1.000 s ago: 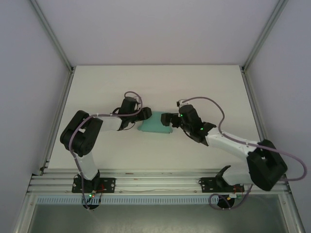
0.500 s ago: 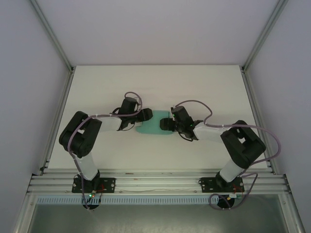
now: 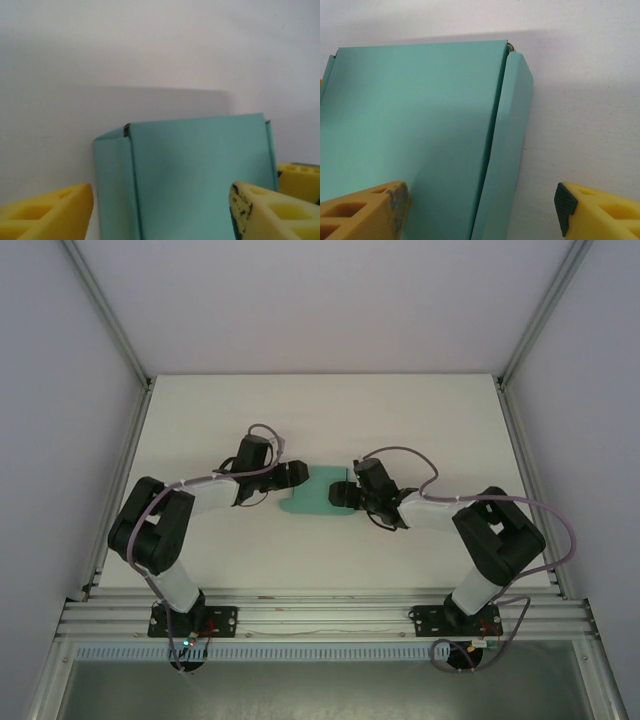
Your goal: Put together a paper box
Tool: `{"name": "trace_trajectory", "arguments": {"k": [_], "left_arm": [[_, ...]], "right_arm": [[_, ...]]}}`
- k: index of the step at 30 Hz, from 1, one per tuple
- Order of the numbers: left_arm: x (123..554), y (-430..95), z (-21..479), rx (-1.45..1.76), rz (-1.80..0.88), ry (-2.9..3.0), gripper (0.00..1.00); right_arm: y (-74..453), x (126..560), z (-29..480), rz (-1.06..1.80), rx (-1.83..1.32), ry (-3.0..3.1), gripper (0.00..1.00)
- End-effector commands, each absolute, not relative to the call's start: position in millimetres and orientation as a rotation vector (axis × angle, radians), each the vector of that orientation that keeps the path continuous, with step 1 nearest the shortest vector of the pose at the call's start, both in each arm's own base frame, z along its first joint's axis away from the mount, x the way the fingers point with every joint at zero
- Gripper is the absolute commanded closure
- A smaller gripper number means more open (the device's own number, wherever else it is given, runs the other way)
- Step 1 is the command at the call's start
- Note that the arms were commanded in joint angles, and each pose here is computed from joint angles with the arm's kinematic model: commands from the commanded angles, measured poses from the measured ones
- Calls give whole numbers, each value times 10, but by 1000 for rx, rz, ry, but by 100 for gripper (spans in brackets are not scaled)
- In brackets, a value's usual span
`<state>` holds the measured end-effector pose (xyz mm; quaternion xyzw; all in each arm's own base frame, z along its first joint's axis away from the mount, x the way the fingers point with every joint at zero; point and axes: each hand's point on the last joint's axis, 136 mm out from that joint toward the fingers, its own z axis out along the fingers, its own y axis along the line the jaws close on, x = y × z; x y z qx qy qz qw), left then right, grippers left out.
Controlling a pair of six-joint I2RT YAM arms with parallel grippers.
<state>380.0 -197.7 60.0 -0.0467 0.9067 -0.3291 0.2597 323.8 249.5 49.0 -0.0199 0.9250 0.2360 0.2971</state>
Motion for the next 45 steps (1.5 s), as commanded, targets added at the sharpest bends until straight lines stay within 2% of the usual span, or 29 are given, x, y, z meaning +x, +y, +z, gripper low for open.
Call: {"name": "trace_trajectory", "arguments": {"k": [1, 4, 10, 13, 22, 24, 26, 30, 32, 35, 38, 41, 42, 43, 45], "left_arm": [[3707, -1999, 456, -137, -1012, 2477, 40], [3663, -1971, 414, -188, -1098, 2457, 46], [3603, -1886, 304, -265, -1183, 2427, 69], [3591, -1850, 310, -291, -1236, 2388, 75], [3586, -1803, 306, -331, -1351, 2305, 76], [3589, -1784, 279, -345, -1354, 2305, 78], [3587, -1752, 228, -367, -1348, 2318, 81], [3572, -1714, 209, -375, -1358, 2304, 81], [3569, -1707, 187, -375, -1349, 2313, 81], [3578, -1713, 205, -363, -1351, 2308, 80], [3620, -1721, 290, -346, -1357, 2277, 74], [3721, -1731, 493, -308, -1352, 2217, 63], [3764, -1739, 591, -285, -1348, 2193, 55], [3799, -1748, 683, -258, -1341, 2173, 39], [3850, -1798, 910, -144, -1301, 2137, 1]], "right_arm": [[2343, 3164, 341, 581, -12, 2507, 22], [2341, 3209, 427, 622, 14, 2478, 21], [2429, 3277, 652, 770, 60, 2424, 14], [2435, 3327, 718, 842, 96, 2419, 11], [2723, 3367, 790, 1184, 110, 2419, 12], [2825, 3379, 820, 1275, 106, 2413, 13], [2861, 3411, 826, 1314, 120, 2417, 14], [2899, 3429, 842, 1339, 115, 2423, 15], [2929, 3429, 870, 1358, 98, 2424, 18], [2981, 3434, 936, 1403, 85, 2413, 30], [3002, 3446, 1007, 1431, 91, 2401, 43], [2980, 3440, 1034, 1415, 105, 2425, 52], [2964, 3441, 1044, 1402, 115, 2432, 53], [2947, 3434, 1046, 1389, 123, 2445, 53], [2898, 3444, 1069, 1363, 158, 2474, 54]]}}
